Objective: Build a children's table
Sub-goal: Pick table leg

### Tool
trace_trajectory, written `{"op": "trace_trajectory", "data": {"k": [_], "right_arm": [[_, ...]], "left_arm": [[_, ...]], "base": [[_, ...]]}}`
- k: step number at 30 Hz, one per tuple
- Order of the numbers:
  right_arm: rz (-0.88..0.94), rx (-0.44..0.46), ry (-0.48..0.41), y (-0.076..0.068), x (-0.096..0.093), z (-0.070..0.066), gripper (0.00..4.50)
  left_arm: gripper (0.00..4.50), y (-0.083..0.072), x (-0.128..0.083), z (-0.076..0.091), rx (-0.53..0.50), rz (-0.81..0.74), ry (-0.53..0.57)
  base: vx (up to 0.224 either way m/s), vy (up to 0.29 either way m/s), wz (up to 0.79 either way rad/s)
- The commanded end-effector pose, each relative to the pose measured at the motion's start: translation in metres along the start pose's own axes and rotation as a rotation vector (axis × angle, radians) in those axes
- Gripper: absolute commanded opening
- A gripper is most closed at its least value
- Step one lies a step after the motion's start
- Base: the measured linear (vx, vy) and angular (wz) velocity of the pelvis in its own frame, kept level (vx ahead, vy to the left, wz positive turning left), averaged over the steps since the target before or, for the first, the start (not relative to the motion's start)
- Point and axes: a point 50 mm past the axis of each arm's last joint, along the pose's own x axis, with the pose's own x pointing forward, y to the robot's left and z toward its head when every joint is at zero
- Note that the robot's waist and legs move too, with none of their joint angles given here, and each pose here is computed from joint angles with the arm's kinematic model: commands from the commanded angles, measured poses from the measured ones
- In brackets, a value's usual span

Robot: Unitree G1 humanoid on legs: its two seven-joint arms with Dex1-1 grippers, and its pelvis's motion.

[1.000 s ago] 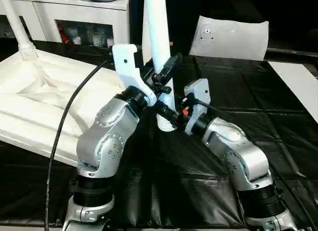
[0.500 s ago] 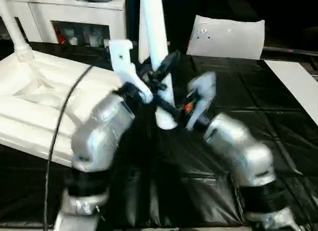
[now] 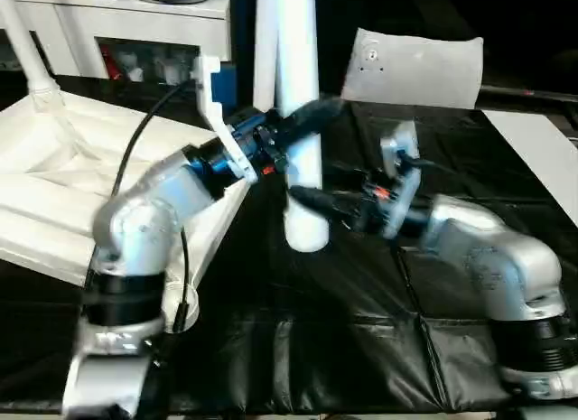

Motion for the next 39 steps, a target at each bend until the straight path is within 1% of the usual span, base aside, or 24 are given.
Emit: {"op": "trace_trajectory", "data": {"k": [1, 3, 5, 6, 7, 11, 13, 15, 17, 18, 19, 21, 22, 24, 26, 30, 31, 32, 34, 36, 37, 38, 39], "right_arm": [[0.069, -0.016, 0.039, 0.005, -0.002, 0.006, 3.89], [0.103, -0.005, 0.054, 0.007, -0.002, 0.006, 3.89], [0.118, -0.001, 0.060, 0.008, -0.002, 0.006, 3.63], [0.132, 0.002, 0.068, 0.008, -0.001, 0.005, 3.63], [0.141, 0.005, 0.072, 0.009, -0.001, 0.004, 3.53], [0.178, 0.015, 0.086, 0.012, 0.001, 0.002, 3.17], [0.191, 0.019, 0.090, 0.013, 0.002, 0.001, 3.06], [0.206, 0.025, 0.092, 0.014, 0.002, 0.000, 2.82], [0.210, 0.027, 0.092, 0.014, 0.002, 0.000, 2.74], [0.211, 0.028, 0.092, 0.014, 0.002, 0.000, 2.61], [0.213, 0.028, 0.091, 0.014, 0.002, 0.000, 2.61], [0.212, 0.027, 0.091, 0.014, 0.002, 0.000, 2.38], [0.210, 0.025, 0.089, 0.014, 0.002, 0.000, 2.38], [0.208, 0.023, 0.088, 0.014, 0.003, 0.000, 2.13], [0.206, 0.021, 0.086, 0.014, 0.003, 0.000, 2.05], [0.188, 0.014, 0.073, 0.012, 0.003, 0.000, 1.94], [0.186, 0.013, 0.072, 0.012, 0.003, 0.001, 1.93], [0.182, 0.011, 0.068, 0.012, 0.003, 0.001, 1.92], [0.164, 0.006, 0.055, 0.010, 0.004, 0.002, 1.91], [0.155, 0.003, 0.049, 0.009, 0.005, 0.003, 1.91], [0.141, -0.002, 0.042, 0.008, 0.005, 0.003, 1.91], [0.106, -0.013, 0.025, 0.006, 0.006, 0.004, 1.91], [0.075, -0.019, 0.015, 0.003, 0.007, 0.004, 1.91]], "left_arm": [[1.85, -0.016, 0.008, 0.002, 0.001, -0.174, 0.054], [1.85, -0.020, 0.008, 0.001, -0.002, -0.227, 0.077], [1.85, -0.022, 0.008, 0.001, -0.009, -0.253, 0.086], [1.85, -0.025, 0.008, 0.000, -0.013, -0.296, 0.103], [1.85, -0.026, 0.008, 0.000, -0.012, -0.309, 0.108], [1.85, -0.026, 0.009, 0.002, -0.007, -0.325, 0.107], [1.85, -0.026, 0.009, 0.003, -0.005, -0.330, 0.103], [1.85, -0.027, 0.009, 0.004, -0.003, -0.341, 0.102], [1.85, -0.027, 0.009, 0.004, -0.002, -0.344, 0.102], [1.85, -0.027, 0.009, 0.004, -0.001, -0.345, 0.102], [1.85, -0.026, 0.009, 0.004, 0.006, -0.338, 0.100], [1.85, -0.025, 0.010, 0.004, 0.015, -0.325, 0.100], [1.85, -0.021, 0.010, 0.004, 0.026, -0.294, 0.099], [1.85, -0.019, 0.010, 0.003, 0.025, -0.278, 0.096], [1.85, -0.019, 0.010, 0.004, 0.024, -0.269, 0.094], [1.85, -0.018, 0.009, 0.005, -0.017, -0.252, 0.072], [2.41, -0.018, 0.009, 0.006, -0.020, -0.250, 0.071], [2.55, -0.017, 0.009, 0.007, -0.023, -0.239, 0.060], [2.57, -0.016, 0.008, 0.008, -0.002, -0.215, 0.045], [2.70, -0.016, 0.008, 0.007, 0.016, -0.198, 0.045], [2.70, -0.014, 0.008, 0.006, 0.029, -0.172, 0.045], [2.70, -0.011, 0.007, 0.004, 0.061, -0.103, 0.042], [2.70, -0.009, 0.006, 0.004, 0.070, -0.057, 0.028]], "base": [[0.000, 0.000, 0.00], [0.000, 0.000, 0.00], [0.000, 0.000, 0.00], [0.000, 0.000, 0.00], [0.000, 0.000, 0.00], [0.000, 0.000, 0.00], [0.000, 0.000, 0.00], [0.000, 0.000, 0.00], [0.000, 0.000, 0.00], [0.000, 0.000, 0.00], [0.000, 0.000, 0.00], [0.000, 0.000, 0.00], [0.000, 0.000, 0.00], [0.000, 0.000, 0.00], [0.000, 0.000, 0.00], [0.000, 0.000, 0.00], [0.000, 0.000, 0.00], [0.000, 0.000, 0.00], [0.000, 0.000, 0.00], [0.000, 0.000, 0.00], [0.000, 0.000, 0.00], [0.000, 0.000, 0.00], [0.000, 0.000, 0.00]]}}
